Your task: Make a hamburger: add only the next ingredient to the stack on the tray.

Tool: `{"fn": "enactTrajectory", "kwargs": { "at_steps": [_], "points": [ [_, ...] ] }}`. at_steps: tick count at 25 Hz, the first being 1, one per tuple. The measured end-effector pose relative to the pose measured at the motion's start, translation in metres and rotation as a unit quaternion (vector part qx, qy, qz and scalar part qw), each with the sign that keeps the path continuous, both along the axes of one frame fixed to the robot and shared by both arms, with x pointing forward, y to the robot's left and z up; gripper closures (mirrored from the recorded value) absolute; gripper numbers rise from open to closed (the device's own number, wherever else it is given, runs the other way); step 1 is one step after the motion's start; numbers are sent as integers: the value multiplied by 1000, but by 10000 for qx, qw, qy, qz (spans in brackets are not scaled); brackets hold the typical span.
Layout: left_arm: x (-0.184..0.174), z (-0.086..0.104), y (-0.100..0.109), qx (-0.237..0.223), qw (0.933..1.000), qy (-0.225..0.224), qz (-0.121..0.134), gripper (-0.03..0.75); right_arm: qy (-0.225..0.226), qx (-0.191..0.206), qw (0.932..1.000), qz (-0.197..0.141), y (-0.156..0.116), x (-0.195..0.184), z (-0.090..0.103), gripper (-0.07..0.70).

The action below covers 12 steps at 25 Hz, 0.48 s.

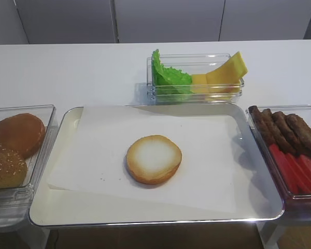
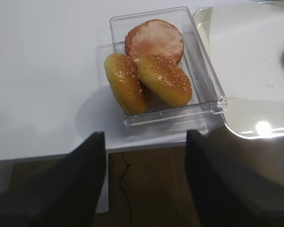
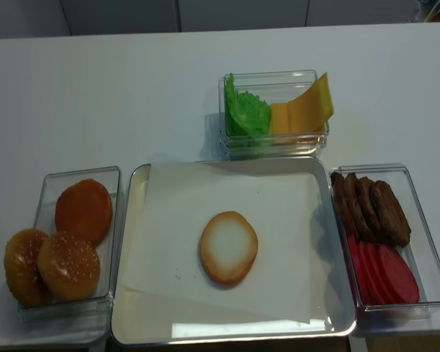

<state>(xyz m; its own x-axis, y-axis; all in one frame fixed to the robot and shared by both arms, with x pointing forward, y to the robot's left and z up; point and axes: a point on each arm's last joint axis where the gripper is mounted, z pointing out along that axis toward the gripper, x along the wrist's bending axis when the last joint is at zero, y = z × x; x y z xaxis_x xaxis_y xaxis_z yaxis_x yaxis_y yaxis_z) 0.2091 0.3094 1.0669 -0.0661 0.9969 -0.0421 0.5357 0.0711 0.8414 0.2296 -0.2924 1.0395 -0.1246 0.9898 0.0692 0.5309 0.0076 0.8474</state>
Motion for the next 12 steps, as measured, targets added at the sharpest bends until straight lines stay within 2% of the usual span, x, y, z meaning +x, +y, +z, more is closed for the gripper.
{"fn": "enactTrajectory", "kwargs": {
  "at_steps": [4,9,12],
  "points": [
    [0,-6,1,30,10000,46,25,326,0,0,10000,0,0,0,0,451],
    [9,-23,0,47,9994,343,22,350,0,0,10000,0,0,0,0,451],
    [13,-23,0,59,9999,160,13,357,0,0,10000,0,0,0,0,451]
  ]
}}
